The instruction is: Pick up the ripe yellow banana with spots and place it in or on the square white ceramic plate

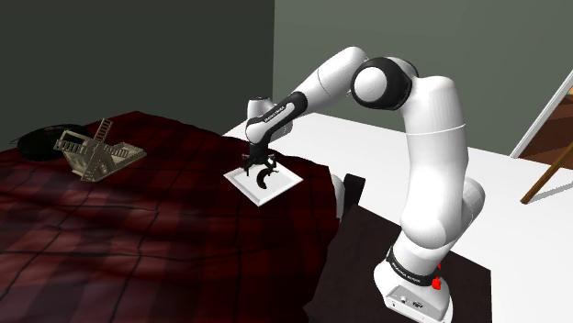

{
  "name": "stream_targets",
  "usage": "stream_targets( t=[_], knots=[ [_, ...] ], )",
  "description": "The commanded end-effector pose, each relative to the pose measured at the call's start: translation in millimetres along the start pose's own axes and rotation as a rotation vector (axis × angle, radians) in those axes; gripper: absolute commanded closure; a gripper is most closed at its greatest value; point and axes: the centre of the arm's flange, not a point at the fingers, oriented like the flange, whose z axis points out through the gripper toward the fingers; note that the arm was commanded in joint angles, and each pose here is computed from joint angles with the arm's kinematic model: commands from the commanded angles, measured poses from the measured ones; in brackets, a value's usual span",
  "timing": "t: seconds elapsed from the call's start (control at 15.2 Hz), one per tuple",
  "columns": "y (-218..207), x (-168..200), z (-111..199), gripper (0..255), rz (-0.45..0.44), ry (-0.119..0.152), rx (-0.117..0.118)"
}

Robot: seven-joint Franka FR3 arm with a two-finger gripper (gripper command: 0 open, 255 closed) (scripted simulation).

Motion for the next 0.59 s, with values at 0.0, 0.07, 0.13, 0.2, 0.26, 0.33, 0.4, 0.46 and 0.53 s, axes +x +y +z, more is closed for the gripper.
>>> stream_targets(
  t=[0.0,0.07,0.13,0.2,0.26,0.33,0.4,0.46,0.53],
  knots=[
    [0,0,-13,0,0.000,0.000,0.000],
    [0,0,-26,0,0.000,0.000,0.000],
    [0,0,-40,0,0.000,0.000,0.000],
    [0,0,-50,0,0.000,0.000,0.000],
    [0,0,-50,0,0.000,0.000,0.000],
    [0,0,-50,0,0.000,0.000,0.000],
    [0,0,-50,0,0.000,0.000,0.000],
    [0,0,-50,0,0.000,0.000,0.000],
    [0,0,-50,0,0.000,0.000,0.000]
  ],
)
